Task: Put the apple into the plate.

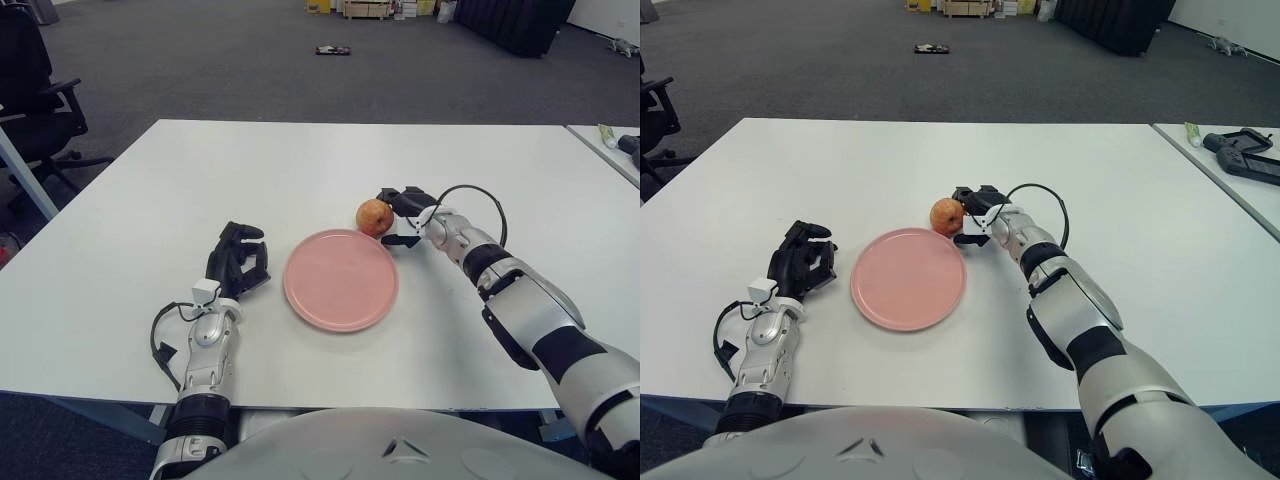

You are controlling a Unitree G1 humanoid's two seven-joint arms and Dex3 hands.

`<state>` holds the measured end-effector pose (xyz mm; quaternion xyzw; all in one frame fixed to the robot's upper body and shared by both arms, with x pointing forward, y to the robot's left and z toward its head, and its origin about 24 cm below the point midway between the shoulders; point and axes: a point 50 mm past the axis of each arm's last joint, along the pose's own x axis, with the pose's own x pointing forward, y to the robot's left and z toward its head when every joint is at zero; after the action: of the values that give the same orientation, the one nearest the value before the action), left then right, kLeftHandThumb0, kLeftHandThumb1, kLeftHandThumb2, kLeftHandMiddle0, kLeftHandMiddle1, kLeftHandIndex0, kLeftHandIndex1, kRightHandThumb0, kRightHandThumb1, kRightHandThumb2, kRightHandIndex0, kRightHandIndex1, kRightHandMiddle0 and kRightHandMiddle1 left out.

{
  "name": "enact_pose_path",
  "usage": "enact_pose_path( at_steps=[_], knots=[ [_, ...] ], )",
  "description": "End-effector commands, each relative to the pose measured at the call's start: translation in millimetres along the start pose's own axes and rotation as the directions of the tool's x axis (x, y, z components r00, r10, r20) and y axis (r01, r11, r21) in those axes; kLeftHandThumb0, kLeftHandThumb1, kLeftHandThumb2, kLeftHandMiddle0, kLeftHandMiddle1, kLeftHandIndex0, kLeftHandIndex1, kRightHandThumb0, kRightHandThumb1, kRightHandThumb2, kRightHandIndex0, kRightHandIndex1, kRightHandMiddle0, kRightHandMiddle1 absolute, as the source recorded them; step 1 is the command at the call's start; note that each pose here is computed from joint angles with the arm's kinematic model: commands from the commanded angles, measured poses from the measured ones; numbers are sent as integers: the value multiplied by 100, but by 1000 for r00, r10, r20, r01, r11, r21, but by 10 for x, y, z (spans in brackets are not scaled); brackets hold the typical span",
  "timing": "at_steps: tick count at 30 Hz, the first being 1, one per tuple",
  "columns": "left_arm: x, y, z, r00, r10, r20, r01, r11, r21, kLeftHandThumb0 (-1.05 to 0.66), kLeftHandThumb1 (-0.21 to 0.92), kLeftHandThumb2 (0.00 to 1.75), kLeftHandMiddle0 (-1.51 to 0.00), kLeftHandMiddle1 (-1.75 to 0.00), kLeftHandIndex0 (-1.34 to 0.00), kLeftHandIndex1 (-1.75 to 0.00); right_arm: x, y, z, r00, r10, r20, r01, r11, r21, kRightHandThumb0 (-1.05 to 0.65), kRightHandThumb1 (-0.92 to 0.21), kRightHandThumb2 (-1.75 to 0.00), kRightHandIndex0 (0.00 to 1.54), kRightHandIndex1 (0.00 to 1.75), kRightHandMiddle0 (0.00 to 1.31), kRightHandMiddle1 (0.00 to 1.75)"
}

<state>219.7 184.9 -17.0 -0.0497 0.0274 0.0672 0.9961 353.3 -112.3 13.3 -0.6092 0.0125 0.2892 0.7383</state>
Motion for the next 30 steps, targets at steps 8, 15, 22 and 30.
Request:
enact_pose_path(
  at_steps=[8,15,22,30],
  knots=[
    [-114,28,-206,993,25,-114,-26,1000,-8,-41,54,105,-80,-175,-44,-175,47,-186,58,999,-30,20,31,999,-31,-59,-56,-93,0,70,0,74],
    [-109,28,-206,993,27,-115,-28,1000,-9,-41,53,106,-82,-175,-44,-175,53,-305,47,999,-47,19,48,998,-46,-60,-52,-94,0,57,0,73],
    [-110,20,-208,994,20,-105,-21,1000,-11,-42,51,109,-85,-175,-46,-175,48,-484,27,997,-72,21,73,996,-47,-59,-46,-96,0,51,0,74],
    [-111,13,-219,995,22,-100,-24,1000,-16,-42,50,110,-86,-175,-47,-175,44,-570,32,995,-99,32,101,993,-65,-58,-41,-99,0,49,0,76]
  ],
)
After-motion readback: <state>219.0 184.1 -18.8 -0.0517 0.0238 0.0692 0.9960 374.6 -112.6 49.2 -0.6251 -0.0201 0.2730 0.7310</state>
